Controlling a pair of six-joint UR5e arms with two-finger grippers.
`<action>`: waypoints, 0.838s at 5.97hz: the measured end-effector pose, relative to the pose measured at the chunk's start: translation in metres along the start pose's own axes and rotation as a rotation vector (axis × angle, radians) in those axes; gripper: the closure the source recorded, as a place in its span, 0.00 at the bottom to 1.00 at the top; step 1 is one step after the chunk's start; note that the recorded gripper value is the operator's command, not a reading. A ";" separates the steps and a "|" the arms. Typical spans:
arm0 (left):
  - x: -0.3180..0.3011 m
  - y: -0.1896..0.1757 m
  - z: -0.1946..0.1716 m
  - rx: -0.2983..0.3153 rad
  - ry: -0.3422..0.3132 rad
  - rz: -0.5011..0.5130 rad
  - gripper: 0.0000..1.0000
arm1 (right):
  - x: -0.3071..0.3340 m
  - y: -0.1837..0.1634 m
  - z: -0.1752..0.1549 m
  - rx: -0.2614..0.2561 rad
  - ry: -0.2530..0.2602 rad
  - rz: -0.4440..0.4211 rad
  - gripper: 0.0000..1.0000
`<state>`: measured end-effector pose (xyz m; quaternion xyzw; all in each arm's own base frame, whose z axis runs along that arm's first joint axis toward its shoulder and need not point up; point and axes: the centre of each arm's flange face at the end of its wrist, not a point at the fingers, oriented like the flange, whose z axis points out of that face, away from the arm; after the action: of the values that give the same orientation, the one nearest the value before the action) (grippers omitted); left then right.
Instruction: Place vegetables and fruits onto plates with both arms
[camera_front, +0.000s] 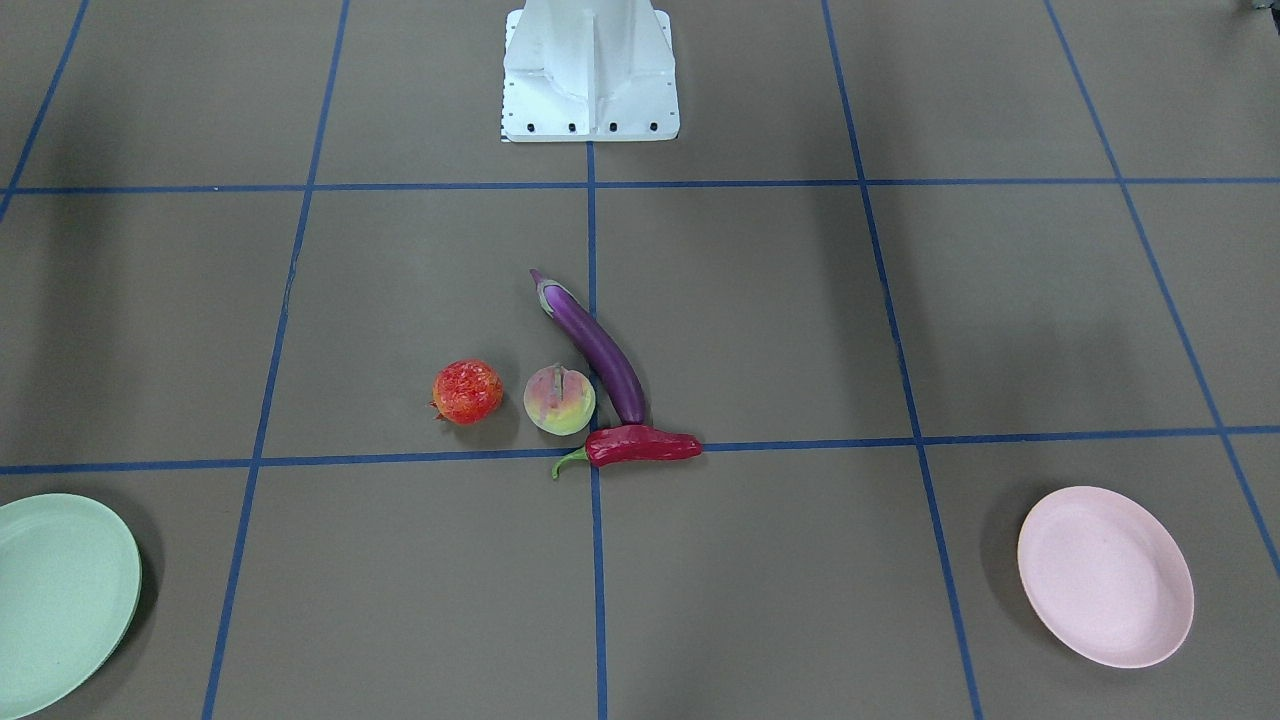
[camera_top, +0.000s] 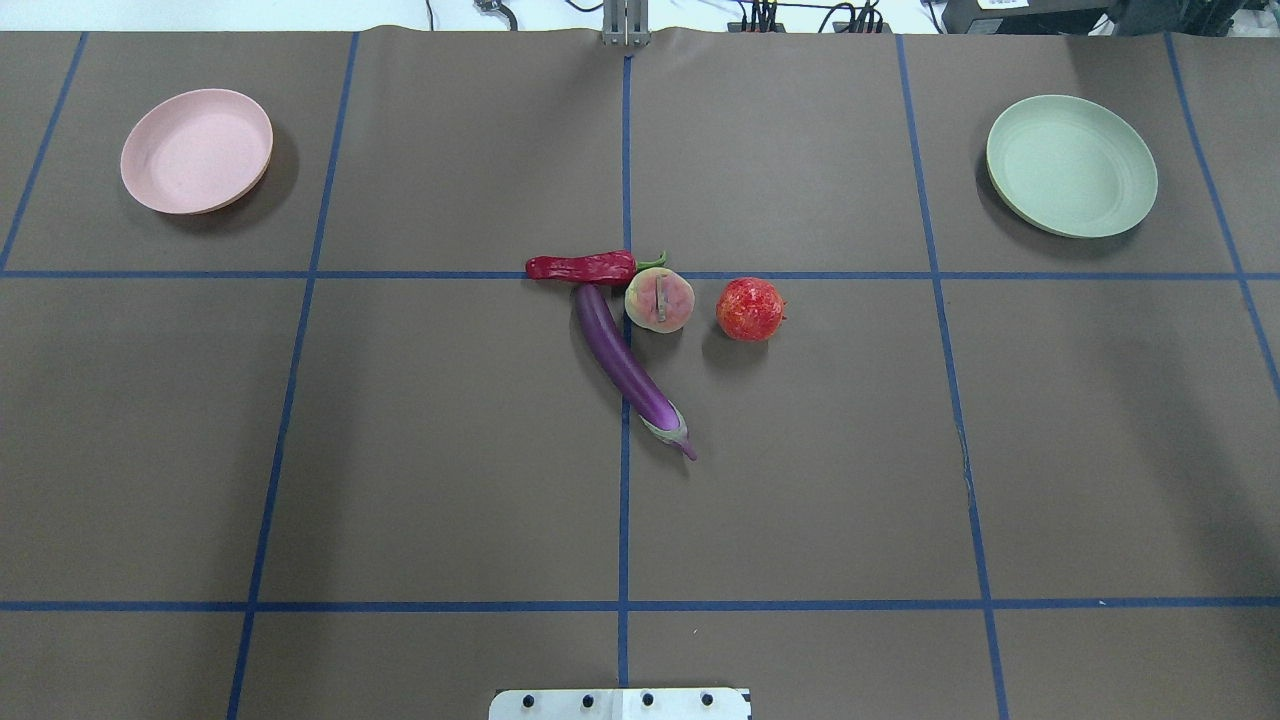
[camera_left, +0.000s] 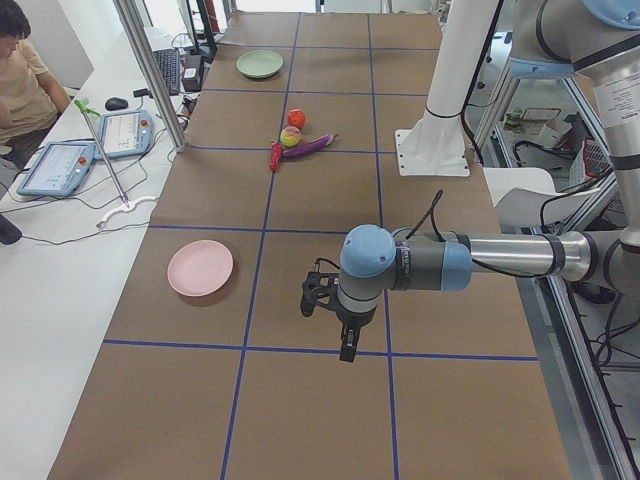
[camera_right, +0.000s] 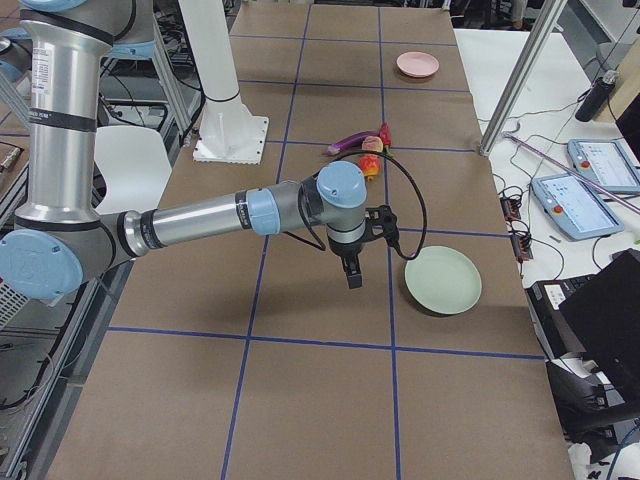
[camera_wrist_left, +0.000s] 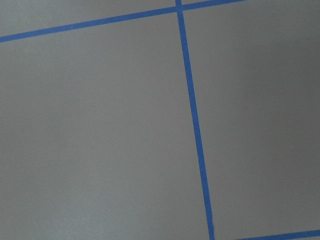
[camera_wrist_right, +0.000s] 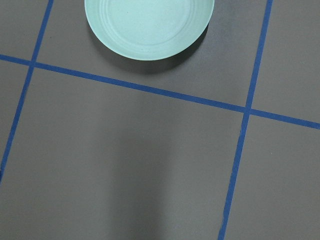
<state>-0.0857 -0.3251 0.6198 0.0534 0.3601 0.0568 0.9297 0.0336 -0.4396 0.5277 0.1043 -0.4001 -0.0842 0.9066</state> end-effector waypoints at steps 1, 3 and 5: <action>0.002 -0.001 -0.002 0.005 -0.001 0.006 0.00 | 0.000 -0.001 0.000 0.006 0.000 -0.007 0.00; 0.007 -0.006 -0.007 0.017 -0.005 0.019 0.00 | -0.002 -0.002 0.002 0.007 -0.002 -0.010 0.00; 0.011 -0.017 -0.012 0.033 -0.005 0.031 0.00 | -0.031 -0.025 0.015 -0.009 -0.018 -0.005 0.00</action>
<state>-0.0848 -0.3399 0.6013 0.0747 0.3579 0.0652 0.9285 0.0004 -0.4581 0.5095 0.1005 -0.4075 -0.0894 0.9032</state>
